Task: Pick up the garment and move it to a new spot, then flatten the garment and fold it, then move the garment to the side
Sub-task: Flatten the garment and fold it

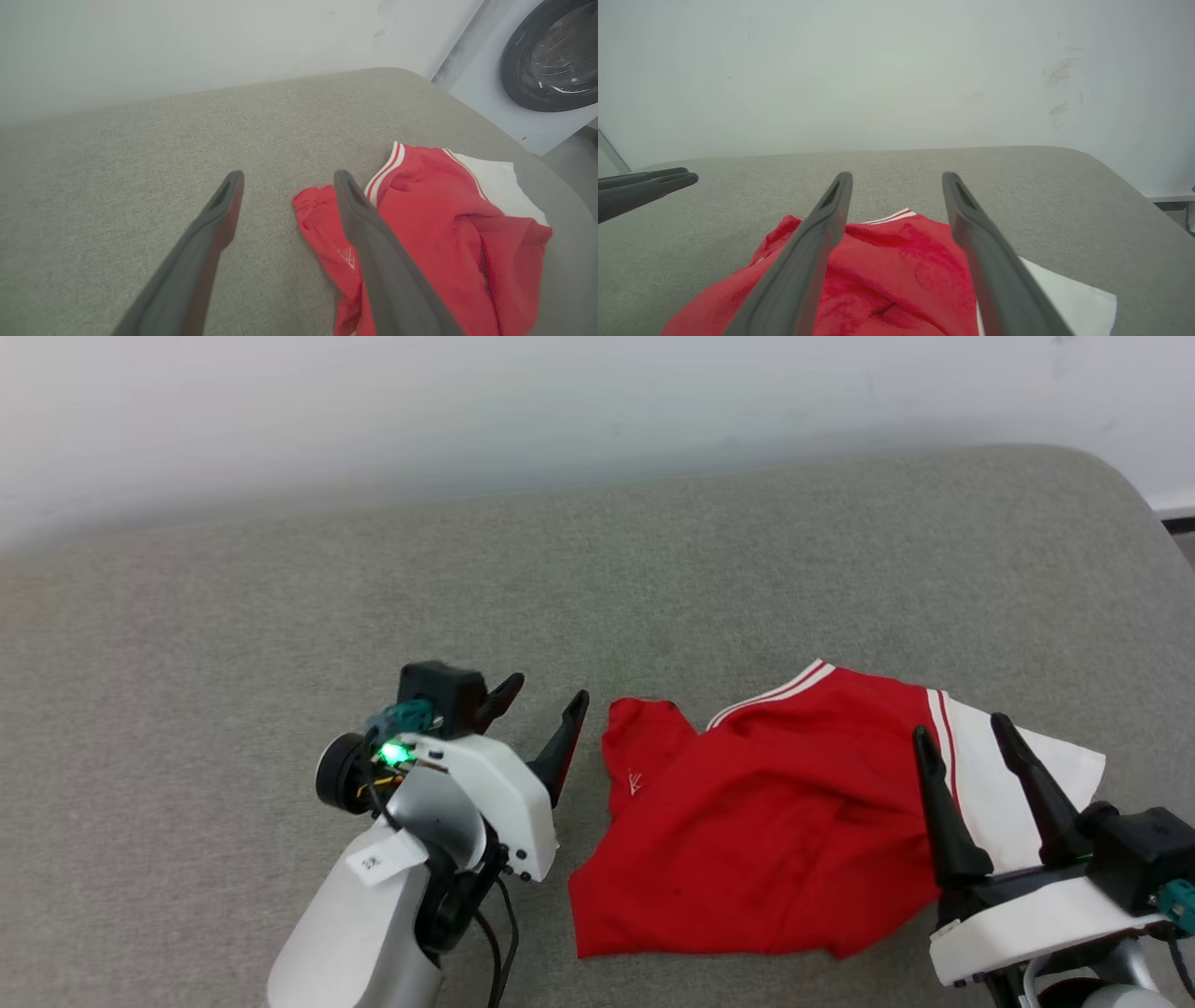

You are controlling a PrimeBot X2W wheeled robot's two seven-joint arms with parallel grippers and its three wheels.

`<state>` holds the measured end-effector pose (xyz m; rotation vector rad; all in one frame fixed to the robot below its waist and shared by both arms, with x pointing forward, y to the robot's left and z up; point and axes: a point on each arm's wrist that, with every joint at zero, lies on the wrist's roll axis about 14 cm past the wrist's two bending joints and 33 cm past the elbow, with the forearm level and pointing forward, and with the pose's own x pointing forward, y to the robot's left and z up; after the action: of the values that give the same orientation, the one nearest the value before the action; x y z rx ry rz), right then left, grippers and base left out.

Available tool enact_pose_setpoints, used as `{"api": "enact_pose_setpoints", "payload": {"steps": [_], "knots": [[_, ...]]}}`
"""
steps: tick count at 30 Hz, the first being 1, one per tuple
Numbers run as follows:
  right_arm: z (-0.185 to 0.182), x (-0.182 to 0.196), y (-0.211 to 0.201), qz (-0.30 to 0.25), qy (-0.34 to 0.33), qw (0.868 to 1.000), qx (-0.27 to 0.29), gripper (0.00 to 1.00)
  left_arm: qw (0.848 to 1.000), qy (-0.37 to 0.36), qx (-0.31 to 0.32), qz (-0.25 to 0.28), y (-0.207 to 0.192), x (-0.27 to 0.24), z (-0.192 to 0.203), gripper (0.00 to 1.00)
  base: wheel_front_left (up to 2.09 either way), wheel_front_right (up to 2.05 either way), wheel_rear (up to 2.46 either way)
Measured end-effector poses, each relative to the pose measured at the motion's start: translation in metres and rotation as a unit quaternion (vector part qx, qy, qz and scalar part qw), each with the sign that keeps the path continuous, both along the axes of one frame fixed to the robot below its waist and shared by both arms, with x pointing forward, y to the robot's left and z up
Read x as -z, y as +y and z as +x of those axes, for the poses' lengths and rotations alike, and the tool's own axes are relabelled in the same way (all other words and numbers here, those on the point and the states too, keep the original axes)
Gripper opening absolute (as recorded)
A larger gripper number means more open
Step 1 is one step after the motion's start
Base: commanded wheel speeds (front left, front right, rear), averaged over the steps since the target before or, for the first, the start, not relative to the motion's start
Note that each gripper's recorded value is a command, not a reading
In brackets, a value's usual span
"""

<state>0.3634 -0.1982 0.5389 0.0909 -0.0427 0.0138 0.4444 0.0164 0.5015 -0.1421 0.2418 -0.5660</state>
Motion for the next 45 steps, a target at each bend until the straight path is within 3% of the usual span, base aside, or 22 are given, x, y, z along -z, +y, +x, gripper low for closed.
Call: {"api": "enact_pose_setpoints", "payload": {"steps": [7,17,18,19,20,23,28,32,36,41,45], "knots": [[0.005,0.019,-0.014,0.018,0.019,0.999,0.023,1.00,0.985,0.116,0.101,0.076,-0.045,0.052,0.007,1.00,0.00,0.00,0.00],[-0.005,0.051,-0.038,0.045,0.052,0.995,0.070,1.00,0.928,0.245,0.199,0.198,-0.063,0.122,-0.005,1.00,0.00,0.00,0.00],[-0.005,0.052,-0.041,0.044,0.053,0.995,0.073,1.00,0.922,0.254,0.208,0.204,-0.064,0.125,-0.008,0.54,0.00,0.00,0.00],[-0.005,0.053,-0.043,0.044,0.053,0.995,0.077,1.00,0.918,0.260,0.214,0.210,-0.064,0.127,-0.008,0.24,0.00,0.00,0.00],[-0.005,0.054,-0.044,0.046,0.054,0.994,0.080,1.00,0.915,0.265,0.218,0.214,-0.064,0.129,-0.009,0.00,0.00,0.00,0.00],[-0.007,0.058,-0.048,0.047,0.057,0.994,0.086,1.00,0.909,0.271,0.228,0.218,-0.063,0.132,-0.013,0.00,0.00,0.00,0.00],[-0.006,0.056,-0.046,0.059,0.051,0.994,0.083,1.00,0.929,0.230,0.210,0.202,-0.058,0.120,-0.004,0.00,0.00,0.00,0.00],[-0.003,0.051,-0.042,0.061,0.041,0.994,0.074,1.00,0.961,0.161,0.142,0.172,-0.038,0.089,0.026,0.00,0.00,0.00,0.00],[0.001,0.043,-0.034,0.060,0.032,0.996,0.060,1.00,0.984,0.094,0.074,0.134,-0.013,0.047,0.046,0.00,0.00,0.00,0.00],[0.003,0.039,-0.018,0.059,0.031,0.997,0.034,1.00,0.994,0.038,-0.015,0.104,0.041,0.008,0.047,0.00,0.00,0.00,0.00],[0.006,0.032,-0.007,0.060,0.025,0.998,0.014,1.00,0.992,0.032,-0.091,0.084,0.088,-0.002,0.026,0.00,0.00,0.00,0.00]]}}
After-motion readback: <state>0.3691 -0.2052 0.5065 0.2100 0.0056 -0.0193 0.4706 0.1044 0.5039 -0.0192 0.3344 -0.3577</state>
